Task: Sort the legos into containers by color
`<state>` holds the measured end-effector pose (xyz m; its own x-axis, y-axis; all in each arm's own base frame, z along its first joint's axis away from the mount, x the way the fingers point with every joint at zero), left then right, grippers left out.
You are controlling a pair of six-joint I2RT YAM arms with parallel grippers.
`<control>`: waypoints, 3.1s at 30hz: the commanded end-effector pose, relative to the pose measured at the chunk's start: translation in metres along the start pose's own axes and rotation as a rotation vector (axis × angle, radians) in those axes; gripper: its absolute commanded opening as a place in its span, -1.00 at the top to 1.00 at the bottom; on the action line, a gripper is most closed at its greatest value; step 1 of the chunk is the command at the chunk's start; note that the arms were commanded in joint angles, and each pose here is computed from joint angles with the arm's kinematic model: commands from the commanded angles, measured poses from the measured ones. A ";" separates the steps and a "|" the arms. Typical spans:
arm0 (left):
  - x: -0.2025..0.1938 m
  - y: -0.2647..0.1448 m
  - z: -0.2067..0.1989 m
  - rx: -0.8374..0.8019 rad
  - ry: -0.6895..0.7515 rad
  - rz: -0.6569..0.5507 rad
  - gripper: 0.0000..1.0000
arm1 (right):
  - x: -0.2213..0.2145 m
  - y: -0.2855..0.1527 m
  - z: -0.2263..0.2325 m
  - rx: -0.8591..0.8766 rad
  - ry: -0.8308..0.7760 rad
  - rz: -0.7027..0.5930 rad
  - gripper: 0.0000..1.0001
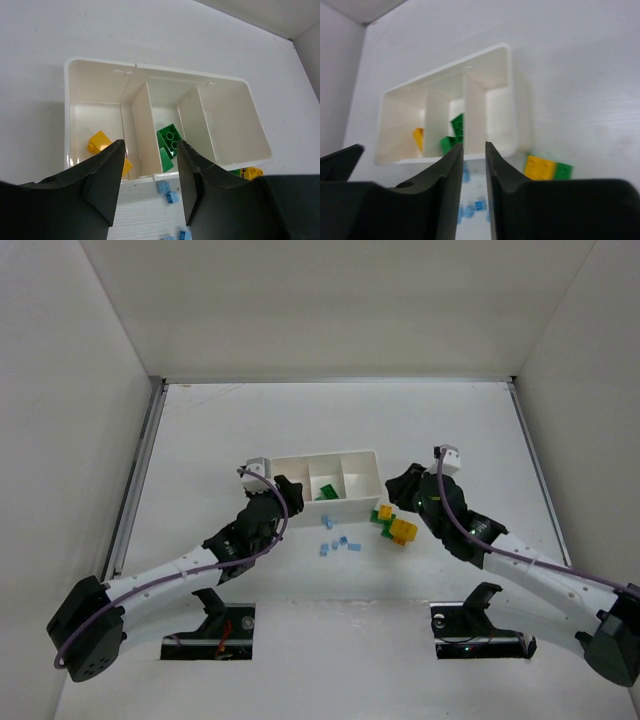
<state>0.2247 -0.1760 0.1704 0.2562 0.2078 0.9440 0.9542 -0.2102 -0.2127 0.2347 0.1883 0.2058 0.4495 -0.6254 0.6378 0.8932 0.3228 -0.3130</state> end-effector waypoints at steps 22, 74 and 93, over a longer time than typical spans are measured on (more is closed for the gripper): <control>0.018 -0.003 -0.012 -0.098 -0.071 -0.072 0.14 | -0.055 -0.033 -0.045 -0.306 -0.895 0.409 -1.00; 0.021 -0.008 -0.012 -0.119 -0.084 -0.060 0.14 | -0.081 -0.030 -0.090 -0.484 -0.638 0.448 0.37; 0.055 -0.060 -0.070 -0.410 -0.193 -0.022 -0.09 | 0.001 -0.069 0.044 0.203 -0.189 0.145 0.64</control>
<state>0.1792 -0.2065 0.2254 0.2900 0.3284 0.8989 0.8666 -0.4886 -0.1010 0.1649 0.1719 0.2210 0.5853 -0.3011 0.7529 0.7928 0.4072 -0.4535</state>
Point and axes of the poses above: each gripper's point midway between its finger pads, its own y axis out along the fingers, its own z axis along the line the jaws close on, x = y × z, the point moved 5 cm from there along -y, back along the fingers, and after that the axes turned 11 degrees about y, right-handed, at the moved point
